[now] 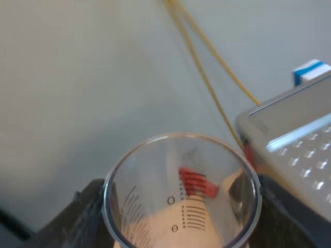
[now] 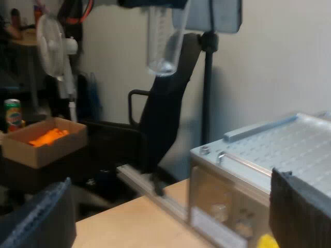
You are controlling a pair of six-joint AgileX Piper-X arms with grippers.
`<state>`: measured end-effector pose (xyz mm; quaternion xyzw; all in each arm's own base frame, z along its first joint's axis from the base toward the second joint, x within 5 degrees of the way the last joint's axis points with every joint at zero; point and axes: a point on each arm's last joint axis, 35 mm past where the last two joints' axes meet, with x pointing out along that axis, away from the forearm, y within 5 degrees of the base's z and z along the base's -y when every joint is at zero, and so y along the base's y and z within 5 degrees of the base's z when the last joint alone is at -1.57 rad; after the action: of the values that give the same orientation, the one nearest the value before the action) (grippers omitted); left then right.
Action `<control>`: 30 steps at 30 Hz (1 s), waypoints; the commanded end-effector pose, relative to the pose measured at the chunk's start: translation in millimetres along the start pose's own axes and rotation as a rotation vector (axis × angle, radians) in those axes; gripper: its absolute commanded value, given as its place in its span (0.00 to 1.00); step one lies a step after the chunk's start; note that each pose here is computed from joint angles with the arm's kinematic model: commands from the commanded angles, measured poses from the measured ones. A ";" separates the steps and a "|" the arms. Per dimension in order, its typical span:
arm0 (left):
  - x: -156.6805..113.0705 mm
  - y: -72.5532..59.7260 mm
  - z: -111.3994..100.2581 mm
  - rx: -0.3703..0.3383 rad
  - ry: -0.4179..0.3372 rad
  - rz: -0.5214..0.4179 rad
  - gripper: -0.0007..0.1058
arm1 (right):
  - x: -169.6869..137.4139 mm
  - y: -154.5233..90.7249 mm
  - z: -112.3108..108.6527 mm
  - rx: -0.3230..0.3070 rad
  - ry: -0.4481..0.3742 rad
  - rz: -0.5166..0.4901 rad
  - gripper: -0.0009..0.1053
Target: Pour the beans into the coffee machine
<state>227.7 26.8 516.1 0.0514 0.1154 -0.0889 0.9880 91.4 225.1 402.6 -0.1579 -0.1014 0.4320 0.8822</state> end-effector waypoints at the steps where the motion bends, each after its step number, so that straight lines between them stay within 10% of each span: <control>1: 0.2 9.9 -22.0 -0.094 -0.007 -0.021 0.01 | 6.0 8.4 0.5 0.061 -0.001 0.033 0.74; 6: 9.9 16.8 -68.1 -0.157 0.053 -0.006 0.01 | 19.1 18.2 -11.0 0.159 0.047 0.055 0.74; 16: 40.5 11.7 -165.7 -0.271 0.147 -0.015 0.01 | 40.4 46.2 -59.3 0.114 0.198 0.107 0.74; 30: 58.7 2.8 -253.8 -0.230 0.068 -0.006 0.01 | 42.3 68.5 -111.8 0.080 0.297 0.137 0.74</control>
<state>227.8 50.4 256.2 -0.0634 0.1787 -0.0750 0.9790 102.0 274.1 271.9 -0.2015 0.0700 0.4623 0.8607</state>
